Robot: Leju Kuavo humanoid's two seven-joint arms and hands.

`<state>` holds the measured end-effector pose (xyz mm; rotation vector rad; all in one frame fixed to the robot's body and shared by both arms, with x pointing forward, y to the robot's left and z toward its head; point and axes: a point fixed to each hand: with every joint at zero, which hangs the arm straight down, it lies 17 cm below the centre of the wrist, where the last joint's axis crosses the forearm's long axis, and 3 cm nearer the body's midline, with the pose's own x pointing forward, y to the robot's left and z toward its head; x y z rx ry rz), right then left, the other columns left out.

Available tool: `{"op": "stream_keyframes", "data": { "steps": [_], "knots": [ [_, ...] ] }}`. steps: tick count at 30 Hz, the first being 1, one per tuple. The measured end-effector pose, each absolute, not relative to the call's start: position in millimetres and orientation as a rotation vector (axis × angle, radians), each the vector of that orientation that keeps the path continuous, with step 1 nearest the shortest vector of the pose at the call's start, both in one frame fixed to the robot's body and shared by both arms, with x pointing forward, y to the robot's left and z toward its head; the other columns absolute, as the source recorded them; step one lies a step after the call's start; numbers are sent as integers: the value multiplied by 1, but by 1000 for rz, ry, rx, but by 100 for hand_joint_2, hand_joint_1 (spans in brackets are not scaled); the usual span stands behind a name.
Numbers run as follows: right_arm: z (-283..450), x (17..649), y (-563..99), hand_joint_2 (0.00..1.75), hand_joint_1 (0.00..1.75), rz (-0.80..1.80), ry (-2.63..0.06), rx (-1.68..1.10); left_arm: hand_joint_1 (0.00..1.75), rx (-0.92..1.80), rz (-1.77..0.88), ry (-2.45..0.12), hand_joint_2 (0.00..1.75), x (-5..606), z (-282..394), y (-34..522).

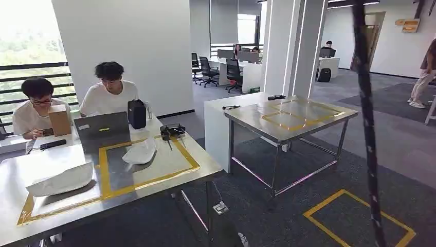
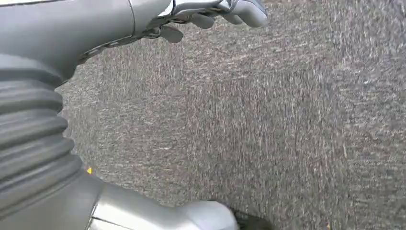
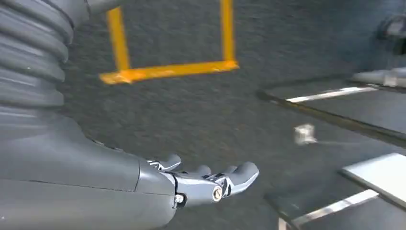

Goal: Take the parts from the cabinet and place them on the table.

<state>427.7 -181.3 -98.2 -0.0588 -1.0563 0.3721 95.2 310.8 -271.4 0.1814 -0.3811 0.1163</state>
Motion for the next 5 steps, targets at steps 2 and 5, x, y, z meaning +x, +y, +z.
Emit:
{"op": "stream_keyframes", "data": {
  "steps": [2,5],
  "knots": [
    [-118,406,-187,0,0,350,-1001,-51,0,176,114,-374,0,92,-272,310],
    [-147,369,-194,0,0,321,-913,-36,0,165,107,-361,0,87,-273,309]
  ]
}}
